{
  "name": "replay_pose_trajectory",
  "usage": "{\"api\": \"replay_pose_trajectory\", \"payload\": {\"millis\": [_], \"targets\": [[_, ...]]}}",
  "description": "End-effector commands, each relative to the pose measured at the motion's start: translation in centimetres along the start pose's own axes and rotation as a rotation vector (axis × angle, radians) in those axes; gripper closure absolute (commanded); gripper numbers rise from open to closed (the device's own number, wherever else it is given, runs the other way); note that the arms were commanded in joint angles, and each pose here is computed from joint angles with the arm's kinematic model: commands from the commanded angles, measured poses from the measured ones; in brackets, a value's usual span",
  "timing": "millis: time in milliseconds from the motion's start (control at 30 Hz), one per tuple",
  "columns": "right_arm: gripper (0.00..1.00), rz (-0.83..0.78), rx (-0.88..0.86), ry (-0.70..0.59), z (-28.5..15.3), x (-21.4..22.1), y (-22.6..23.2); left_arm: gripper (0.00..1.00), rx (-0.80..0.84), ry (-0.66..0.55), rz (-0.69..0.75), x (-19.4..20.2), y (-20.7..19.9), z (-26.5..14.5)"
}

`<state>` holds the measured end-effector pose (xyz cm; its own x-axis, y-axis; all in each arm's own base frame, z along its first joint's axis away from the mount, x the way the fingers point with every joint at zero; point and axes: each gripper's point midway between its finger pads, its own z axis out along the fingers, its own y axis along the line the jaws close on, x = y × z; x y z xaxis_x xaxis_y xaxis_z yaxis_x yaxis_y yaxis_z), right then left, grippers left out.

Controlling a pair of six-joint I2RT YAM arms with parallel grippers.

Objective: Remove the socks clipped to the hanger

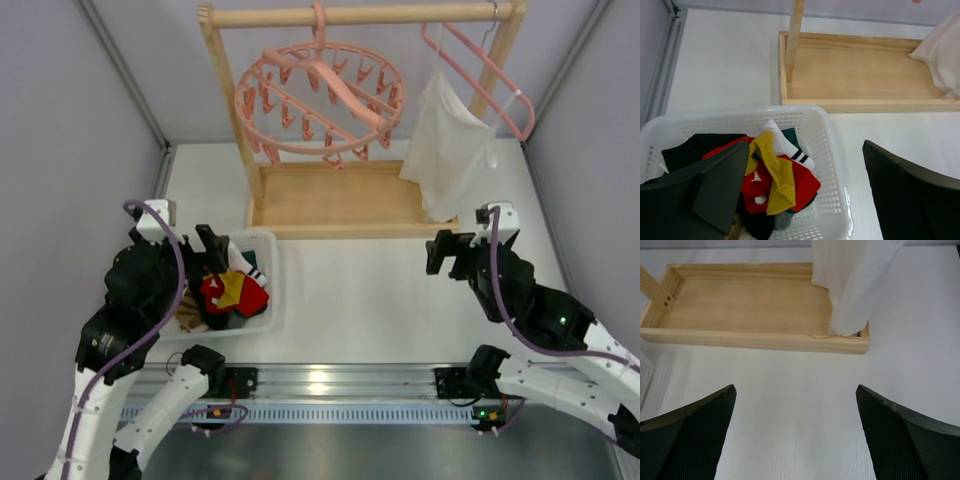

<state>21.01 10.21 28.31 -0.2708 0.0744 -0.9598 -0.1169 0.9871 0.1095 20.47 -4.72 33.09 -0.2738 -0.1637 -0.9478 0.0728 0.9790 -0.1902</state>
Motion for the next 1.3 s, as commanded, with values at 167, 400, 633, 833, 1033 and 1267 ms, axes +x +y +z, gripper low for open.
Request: {"api": "replay_pose_trajectory", "payload": {"millis": [167,400,633,833,1033,1267], "targets": [[0.01,-0.052,0.040,-0.016,-3.7,-2.6,-3.9,0.01,-0.025,-0.055,0.116,0.2,2.0,-3.1],[0.01,-0.088,0.079,-0.038,-5.8,-4.1,-6.5,0.01,-0.027,-0.080,0.112,0.6,2.8,-5.1],[0.01,-0.095,0.103,-0.040,-6.4,-3.9,-7.6,0.01,-0.025,-0.120,0.099,1.1,3.4,-6.1],[0.00,-0.082,0.091,-0.054,-6.4,-3.9,-7.5,0.02,-0.020,-0.132,0.095,0.9,3.4,-6.4],[0.01,-0.081,0.091,-0.059,-6.4,-3.9,-7.4,0.02,-0.023,-0.133,0.093,1.0,3.4,-6.3],[0.01,-0.072,0.084,-0.064,-6.2,-3.9,-7.2,0.01,-0.027,-0.134,0.090,1.0,3.5,-6.3]]}}
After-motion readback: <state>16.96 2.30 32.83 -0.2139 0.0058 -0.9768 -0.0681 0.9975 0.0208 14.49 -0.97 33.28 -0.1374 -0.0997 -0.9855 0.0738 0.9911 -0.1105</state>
